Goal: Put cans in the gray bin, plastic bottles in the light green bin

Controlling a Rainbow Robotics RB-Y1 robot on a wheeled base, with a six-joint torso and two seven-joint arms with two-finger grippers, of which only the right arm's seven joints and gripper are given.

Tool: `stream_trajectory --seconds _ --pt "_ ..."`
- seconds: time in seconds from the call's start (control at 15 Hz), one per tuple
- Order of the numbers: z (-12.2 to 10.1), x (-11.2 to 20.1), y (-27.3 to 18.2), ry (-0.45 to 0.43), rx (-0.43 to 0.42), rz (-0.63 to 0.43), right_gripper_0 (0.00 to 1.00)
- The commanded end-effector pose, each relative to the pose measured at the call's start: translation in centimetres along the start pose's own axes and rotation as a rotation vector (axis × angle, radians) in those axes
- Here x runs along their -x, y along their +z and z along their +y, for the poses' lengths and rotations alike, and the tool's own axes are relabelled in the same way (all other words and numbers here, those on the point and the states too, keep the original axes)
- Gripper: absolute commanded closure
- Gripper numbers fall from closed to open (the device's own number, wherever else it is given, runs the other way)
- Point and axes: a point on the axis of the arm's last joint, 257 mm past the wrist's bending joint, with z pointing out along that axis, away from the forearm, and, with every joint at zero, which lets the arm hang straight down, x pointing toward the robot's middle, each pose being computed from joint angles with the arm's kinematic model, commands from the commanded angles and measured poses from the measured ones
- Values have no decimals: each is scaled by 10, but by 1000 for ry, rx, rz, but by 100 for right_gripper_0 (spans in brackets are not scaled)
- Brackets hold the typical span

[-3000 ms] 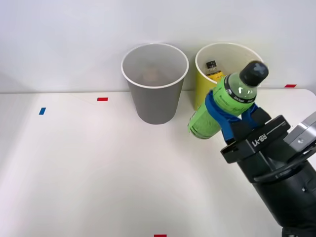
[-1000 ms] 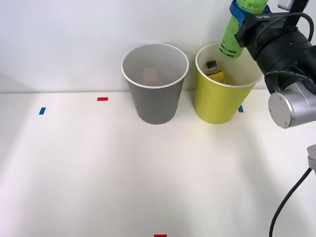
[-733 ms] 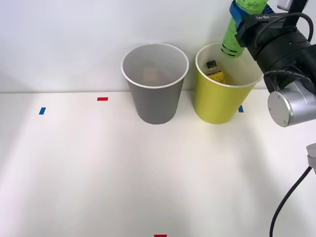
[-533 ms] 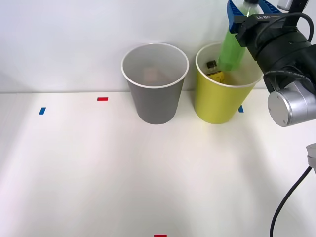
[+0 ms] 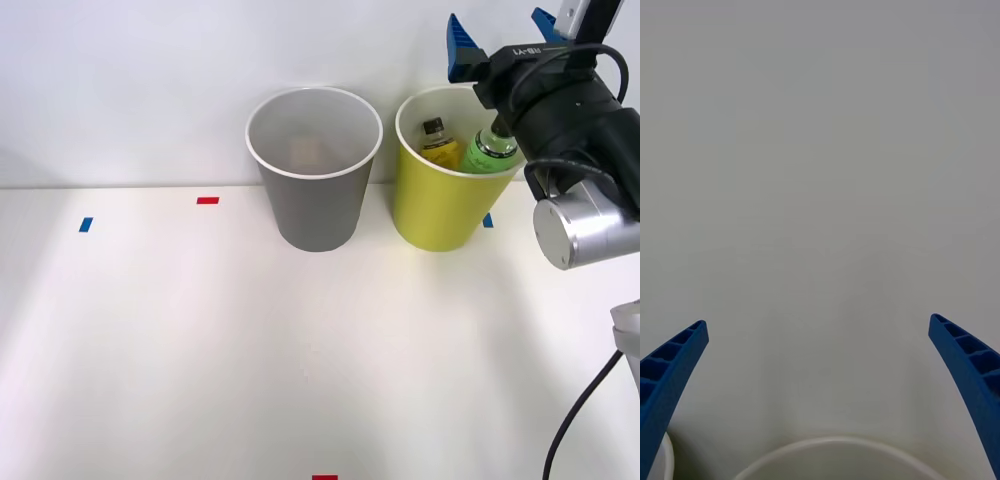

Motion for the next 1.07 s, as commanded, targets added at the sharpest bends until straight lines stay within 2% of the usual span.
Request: stream_trajectory --seconds 0.07,0.2,0.47,0.8,1.07 --pt "3 -6 -24 -17 9 -89 0" --pt "7 -5 -44 -54 19 -156 0" --pt "12 10 -84 -92 19 -193 0" --pt "-2 -4 -148 -128 -34 -140 0" --pt "-10 -28 -208 -109 -90 -124 0"
